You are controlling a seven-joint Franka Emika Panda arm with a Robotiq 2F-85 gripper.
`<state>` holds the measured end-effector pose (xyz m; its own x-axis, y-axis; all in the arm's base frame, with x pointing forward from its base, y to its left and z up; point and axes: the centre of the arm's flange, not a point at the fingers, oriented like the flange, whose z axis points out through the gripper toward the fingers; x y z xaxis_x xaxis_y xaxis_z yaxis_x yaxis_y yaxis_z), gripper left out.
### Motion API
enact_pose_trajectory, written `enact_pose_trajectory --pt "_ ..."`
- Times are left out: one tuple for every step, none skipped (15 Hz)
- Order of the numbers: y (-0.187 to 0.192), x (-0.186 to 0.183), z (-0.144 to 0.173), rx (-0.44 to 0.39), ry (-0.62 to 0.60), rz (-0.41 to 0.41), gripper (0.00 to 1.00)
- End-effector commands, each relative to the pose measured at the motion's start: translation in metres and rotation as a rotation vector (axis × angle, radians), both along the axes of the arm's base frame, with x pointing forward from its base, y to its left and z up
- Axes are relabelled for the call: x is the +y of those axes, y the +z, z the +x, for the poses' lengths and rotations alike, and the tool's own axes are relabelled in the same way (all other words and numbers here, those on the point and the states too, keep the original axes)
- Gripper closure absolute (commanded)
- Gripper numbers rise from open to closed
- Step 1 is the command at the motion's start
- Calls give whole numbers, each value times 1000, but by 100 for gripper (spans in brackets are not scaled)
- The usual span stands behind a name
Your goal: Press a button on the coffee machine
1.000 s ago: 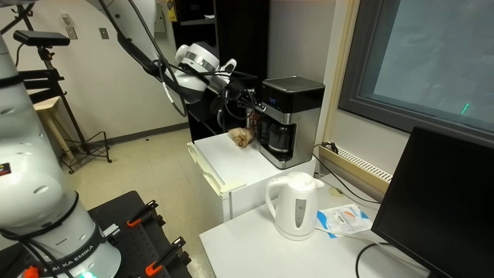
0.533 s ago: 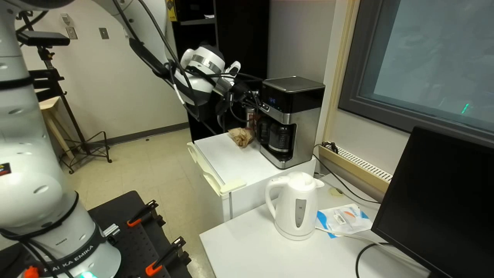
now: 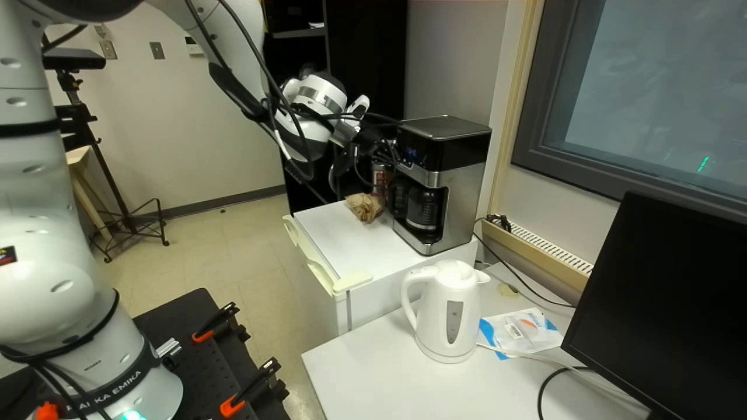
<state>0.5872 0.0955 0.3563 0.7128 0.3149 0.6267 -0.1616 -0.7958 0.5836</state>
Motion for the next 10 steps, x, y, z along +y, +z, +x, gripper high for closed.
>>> enact_pose_trajectory --pt "-4 -1 13 -36 1 4 100" --pt "-4 -1 15 -40 -1 6 100" --pt "-5 -2 16 -41 -3 7 100" --pt "-7 -3 18 -42 -5 9 100" --pt "-8 -3 19 -43 -6 11 100" --pt "-9 -4 20 -44 -8 13 100" --pt "-10 -5 21 -45 -10 15 100" --pt "-11 -5 22 -45 -12 16 100" --pt "-11 -6 24 -46 -11 20 100" --pt "-12 -6 25 -50 -10 23 100"
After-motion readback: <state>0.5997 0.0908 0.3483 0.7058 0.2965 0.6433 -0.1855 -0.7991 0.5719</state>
